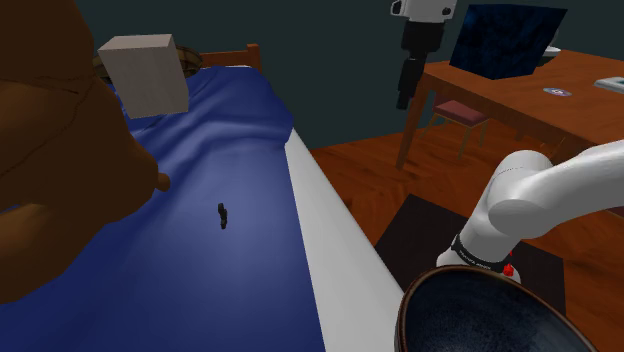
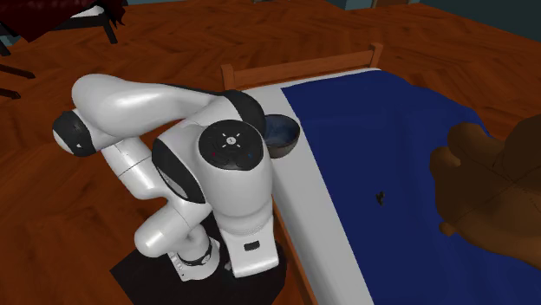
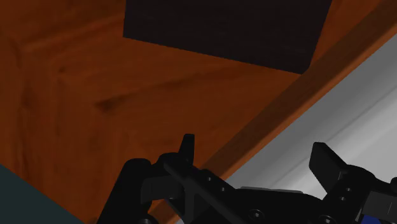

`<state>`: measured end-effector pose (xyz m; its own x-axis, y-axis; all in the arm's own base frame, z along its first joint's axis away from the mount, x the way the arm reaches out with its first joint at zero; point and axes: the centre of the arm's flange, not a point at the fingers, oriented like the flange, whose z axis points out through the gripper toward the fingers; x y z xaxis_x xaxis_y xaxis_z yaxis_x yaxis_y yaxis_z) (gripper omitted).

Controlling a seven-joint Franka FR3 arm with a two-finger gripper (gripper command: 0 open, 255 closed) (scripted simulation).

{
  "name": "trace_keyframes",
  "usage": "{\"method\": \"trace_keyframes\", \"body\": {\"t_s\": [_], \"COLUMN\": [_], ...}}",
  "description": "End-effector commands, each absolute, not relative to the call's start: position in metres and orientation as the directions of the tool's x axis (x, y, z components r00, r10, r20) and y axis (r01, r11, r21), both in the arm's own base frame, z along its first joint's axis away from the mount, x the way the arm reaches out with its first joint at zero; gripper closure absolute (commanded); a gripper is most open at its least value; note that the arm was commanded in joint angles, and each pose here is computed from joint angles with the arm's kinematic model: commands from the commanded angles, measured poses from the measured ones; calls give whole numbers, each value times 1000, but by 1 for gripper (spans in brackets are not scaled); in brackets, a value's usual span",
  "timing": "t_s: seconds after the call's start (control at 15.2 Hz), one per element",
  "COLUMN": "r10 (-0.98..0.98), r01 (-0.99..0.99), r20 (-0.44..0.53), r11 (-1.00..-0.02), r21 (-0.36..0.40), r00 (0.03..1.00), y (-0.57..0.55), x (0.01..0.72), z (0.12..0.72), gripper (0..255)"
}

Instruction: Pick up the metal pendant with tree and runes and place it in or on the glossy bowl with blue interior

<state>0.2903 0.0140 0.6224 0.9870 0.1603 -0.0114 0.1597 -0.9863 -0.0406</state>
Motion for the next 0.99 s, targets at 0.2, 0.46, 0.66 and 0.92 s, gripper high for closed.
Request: {"method": "trace_keyframes", "body": {"t_s": [0.2,0.46,0.66,0.92], "r10": [237,336,409,501], "r01": [236,335,407,499], "r20": [-11,-9,-7,-3], "r11": [-971,-940,-911,-863], "r21": [-48,-57,-64,-72], "r00": [972,942,913,865], "y": [40,78,109,153], "x": [319,353,377,404], "z": [614,603,595,584], "gripper": [0,0,0,0]}}
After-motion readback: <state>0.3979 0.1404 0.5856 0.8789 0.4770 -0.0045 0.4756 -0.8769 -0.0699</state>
